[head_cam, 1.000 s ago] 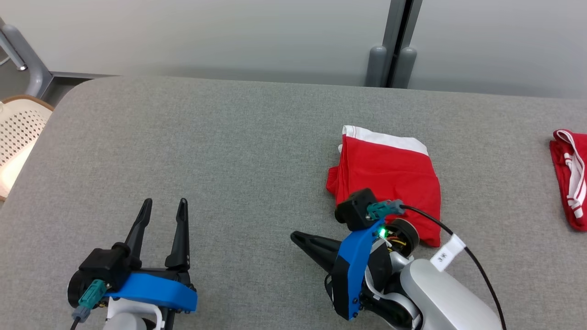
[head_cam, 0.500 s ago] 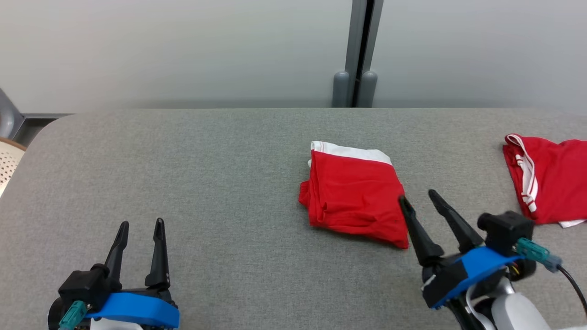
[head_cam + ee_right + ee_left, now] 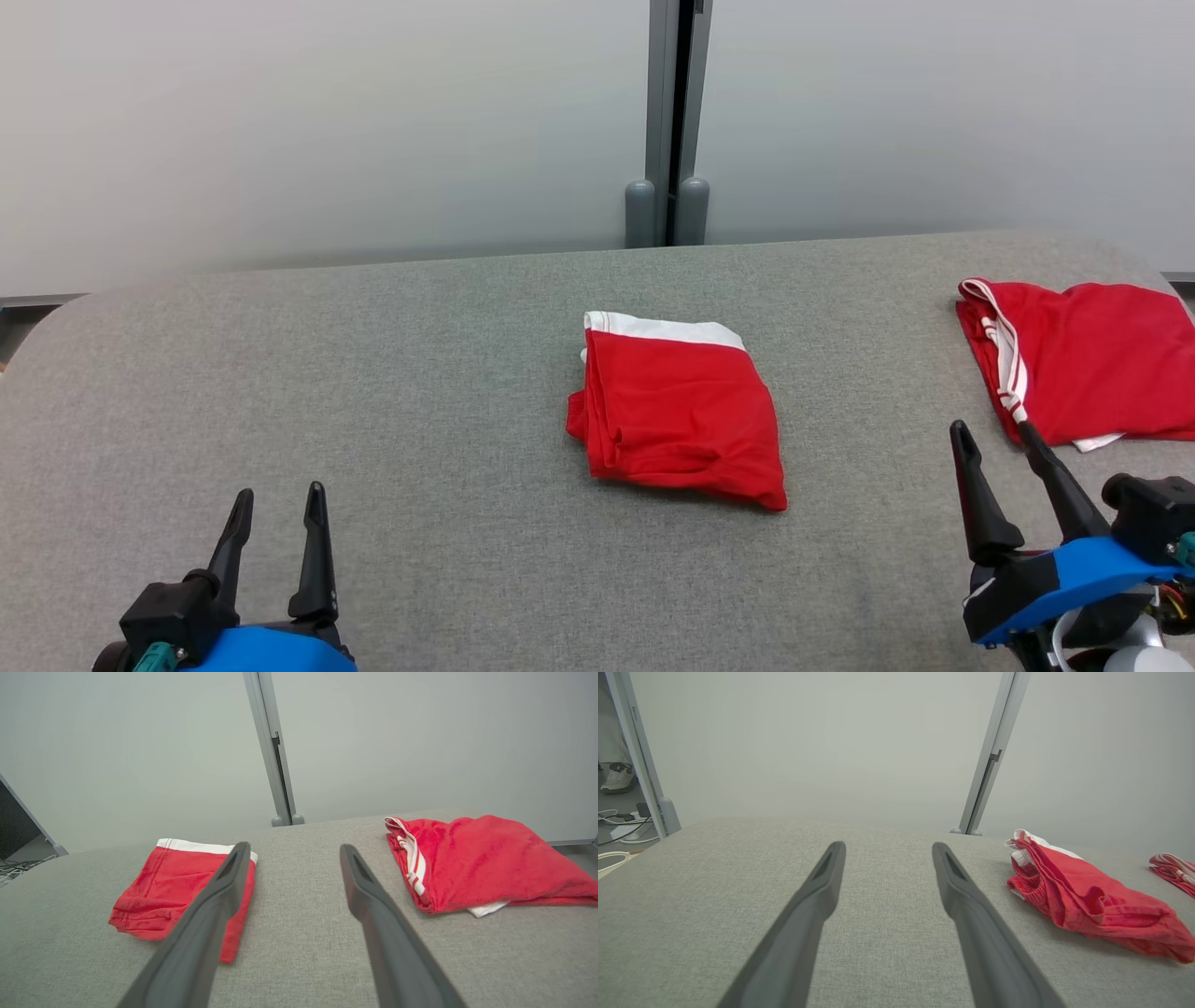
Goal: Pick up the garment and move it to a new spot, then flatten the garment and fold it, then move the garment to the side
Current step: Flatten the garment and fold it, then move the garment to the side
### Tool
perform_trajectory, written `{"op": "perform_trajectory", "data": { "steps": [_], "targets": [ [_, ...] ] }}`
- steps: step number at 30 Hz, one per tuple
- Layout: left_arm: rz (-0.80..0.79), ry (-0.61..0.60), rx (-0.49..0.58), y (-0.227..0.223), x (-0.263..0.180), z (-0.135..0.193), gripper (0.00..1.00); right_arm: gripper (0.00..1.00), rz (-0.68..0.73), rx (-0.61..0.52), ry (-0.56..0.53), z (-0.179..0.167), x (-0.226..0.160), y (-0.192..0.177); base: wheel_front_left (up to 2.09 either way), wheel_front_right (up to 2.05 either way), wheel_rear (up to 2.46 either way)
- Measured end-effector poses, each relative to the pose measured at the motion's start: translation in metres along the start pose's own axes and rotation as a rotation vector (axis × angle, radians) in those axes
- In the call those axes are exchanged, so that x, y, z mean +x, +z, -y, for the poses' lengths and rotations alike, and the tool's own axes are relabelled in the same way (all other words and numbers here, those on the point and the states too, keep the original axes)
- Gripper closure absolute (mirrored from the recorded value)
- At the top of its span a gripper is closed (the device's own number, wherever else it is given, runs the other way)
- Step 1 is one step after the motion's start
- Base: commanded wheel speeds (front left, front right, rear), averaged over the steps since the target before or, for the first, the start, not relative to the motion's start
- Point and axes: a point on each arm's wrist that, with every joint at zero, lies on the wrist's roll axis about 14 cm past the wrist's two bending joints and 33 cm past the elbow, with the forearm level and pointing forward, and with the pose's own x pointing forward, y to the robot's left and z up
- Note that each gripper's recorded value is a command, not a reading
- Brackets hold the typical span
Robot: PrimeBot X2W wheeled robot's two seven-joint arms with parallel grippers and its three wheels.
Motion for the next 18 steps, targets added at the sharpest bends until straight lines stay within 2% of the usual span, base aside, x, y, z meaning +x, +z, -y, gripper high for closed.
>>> {"op": "perform_trajectory", "data": {
  "steps": [8, 18],
  "targets": [
    [-0.015, 0.004, -0.003, -0.005, -0.006, 0.001, 0.00, 0.00, -0.047, 0.008, -0.025, 0.009, -0.006, -0.016, 0.00, 0.00, 0.00],
    [-0.020, 0.013, -0.006, -0.006, -0.006, 0.000, 0.00, 0.00, -0.074, 0.016, -0.002, 0.000, -0.004, -0.025, 0.00, 0.00, 0.00]
  ]
}}
